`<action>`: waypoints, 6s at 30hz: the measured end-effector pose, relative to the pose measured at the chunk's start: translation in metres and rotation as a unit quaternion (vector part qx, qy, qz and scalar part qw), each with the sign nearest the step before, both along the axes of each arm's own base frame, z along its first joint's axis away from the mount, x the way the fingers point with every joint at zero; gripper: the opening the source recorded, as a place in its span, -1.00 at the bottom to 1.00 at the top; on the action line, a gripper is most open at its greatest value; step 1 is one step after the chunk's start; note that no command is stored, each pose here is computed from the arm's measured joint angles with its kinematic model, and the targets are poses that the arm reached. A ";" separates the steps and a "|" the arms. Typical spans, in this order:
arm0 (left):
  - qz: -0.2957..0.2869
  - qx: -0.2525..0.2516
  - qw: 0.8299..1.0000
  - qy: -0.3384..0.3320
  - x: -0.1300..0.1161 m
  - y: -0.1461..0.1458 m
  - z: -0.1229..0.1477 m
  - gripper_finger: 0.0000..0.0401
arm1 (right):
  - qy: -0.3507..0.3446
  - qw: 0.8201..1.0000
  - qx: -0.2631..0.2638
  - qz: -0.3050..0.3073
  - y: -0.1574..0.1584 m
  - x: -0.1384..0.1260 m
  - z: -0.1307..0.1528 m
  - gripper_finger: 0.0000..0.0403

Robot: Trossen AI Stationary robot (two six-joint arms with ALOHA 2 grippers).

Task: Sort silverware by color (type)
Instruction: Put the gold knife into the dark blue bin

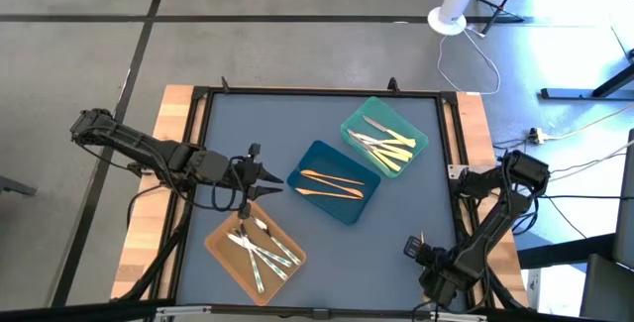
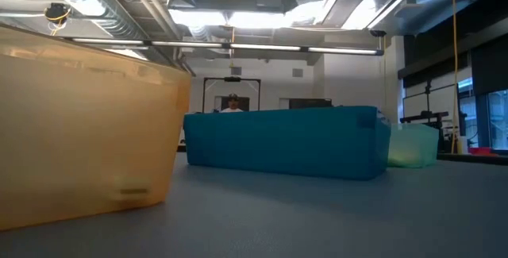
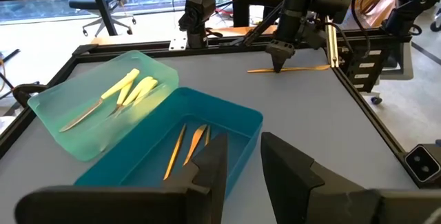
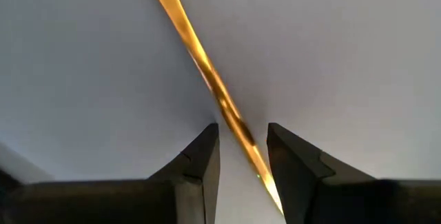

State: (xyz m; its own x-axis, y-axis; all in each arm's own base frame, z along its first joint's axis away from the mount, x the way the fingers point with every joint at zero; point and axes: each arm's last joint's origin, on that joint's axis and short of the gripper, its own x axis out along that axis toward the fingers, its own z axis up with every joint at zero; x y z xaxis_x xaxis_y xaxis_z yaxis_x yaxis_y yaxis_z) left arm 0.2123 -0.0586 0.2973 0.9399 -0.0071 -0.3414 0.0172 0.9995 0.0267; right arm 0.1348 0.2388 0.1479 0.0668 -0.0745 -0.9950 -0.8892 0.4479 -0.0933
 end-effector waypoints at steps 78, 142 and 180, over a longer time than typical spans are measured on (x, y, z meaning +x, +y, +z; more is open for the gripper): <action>0.002 0.023 0.993 -0.116 -0.108 0.035 0.044 -0.58 | 0.057 0.995 0.037 -0.074 -0.015 0.031 -0.008 -0.90; 0.081 0.037 0.979 -0.185 -0.112 0.056 -0.128 -0.58 | -0.174 0.908 0.155 -0.347 -0.113 0.198 0.153 -0.98; 0.080 0.040 0.981 -0.172 -0.112 0.056 -0.131 -0.58 | -0.226 0.805 0.122 -0.535 -0.201 0.222 0.132 -0.97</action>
